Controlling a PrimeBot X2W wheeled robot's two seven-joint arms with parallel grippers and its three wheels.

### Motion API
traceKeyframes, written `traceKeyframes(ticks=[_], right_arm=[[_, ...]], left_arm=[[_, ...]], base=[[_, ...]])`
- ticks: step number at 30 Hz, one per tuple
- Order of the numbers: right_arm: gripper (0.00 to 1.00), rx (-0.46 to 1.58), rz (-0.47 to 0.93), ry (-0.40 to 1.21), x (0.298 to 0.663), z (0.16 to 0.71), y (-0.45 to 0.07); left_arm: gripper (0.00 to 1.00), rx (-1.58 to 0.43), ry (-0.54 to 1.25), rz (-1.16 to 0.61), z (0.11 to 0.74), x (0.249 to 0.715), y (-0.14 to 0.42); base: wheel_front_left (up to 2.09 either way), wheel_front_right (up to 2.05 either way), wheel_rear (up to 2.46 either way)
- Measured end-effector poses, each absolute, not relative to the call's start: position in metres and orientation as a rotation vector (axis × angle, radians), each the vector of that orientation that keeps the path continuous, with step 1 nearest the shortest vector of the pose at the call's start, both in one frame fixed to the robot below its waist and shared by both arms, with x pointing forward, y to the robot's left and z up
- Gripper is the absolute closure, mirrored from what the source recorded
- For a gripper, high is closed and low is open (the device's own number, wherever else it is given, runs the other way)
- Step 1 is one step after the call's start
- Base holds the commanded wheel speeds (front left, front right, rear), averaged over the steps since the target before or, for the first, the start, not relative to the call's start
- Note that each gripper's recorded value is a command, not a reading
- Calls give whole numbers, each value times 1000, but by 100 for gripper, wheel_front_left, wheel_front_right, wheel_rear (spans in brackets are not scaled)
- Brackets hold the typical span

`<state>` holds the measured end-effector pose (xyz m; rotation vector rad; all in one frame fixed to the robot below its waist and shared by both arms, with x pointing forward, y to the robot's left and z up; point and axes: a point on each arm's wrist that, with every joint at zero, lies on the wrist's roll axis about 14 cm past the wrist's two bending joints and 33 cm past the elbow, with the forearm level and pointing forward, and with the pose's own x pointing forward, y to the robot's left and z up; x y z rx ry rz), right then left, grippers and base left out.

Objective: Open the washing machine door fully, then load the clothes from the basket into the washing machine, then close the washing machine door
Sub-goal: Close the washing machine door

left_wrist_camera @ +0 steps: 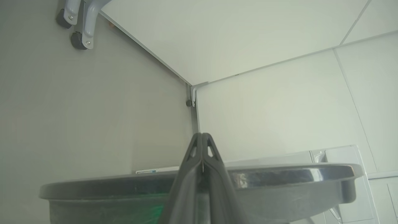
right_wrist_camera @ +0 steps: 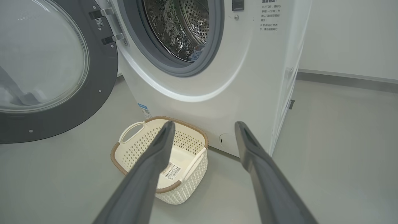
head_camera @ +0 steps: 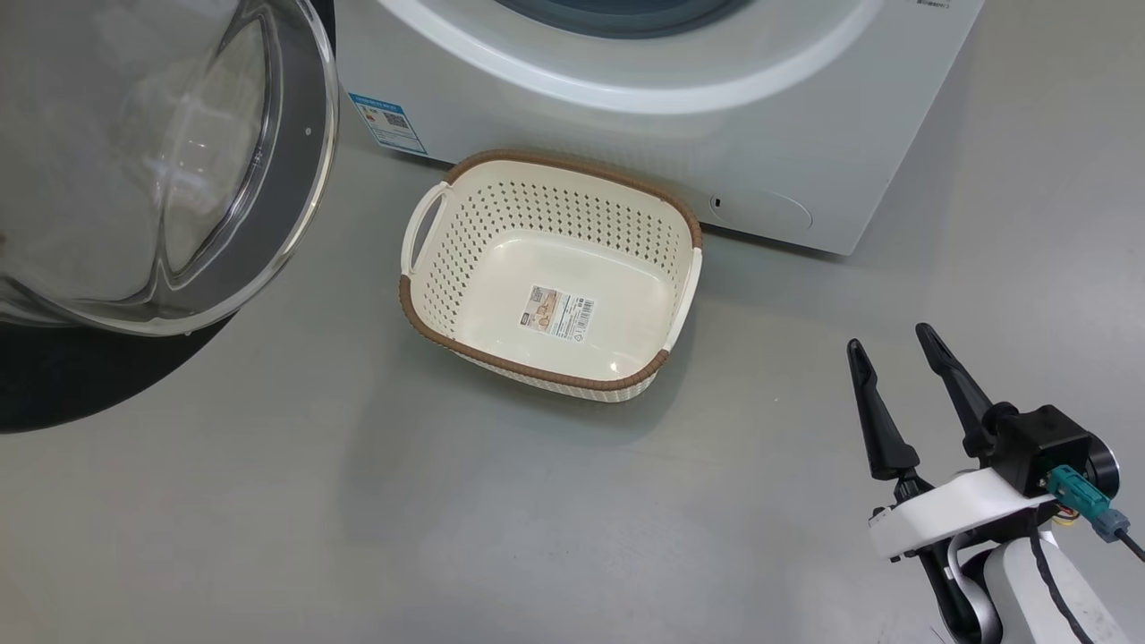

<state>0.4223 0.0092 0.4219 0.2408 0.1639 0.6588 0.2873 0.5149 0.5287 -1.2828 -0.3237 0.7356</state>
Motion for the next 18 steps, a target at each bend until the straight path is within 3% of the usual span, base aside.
traceKeyframes(ticks=[18], right_arm=[[0,255,691,161,421,427,23]], left_arm=[[100,-1333,-208,549,533,287,489]], base=[[0,0,0]])
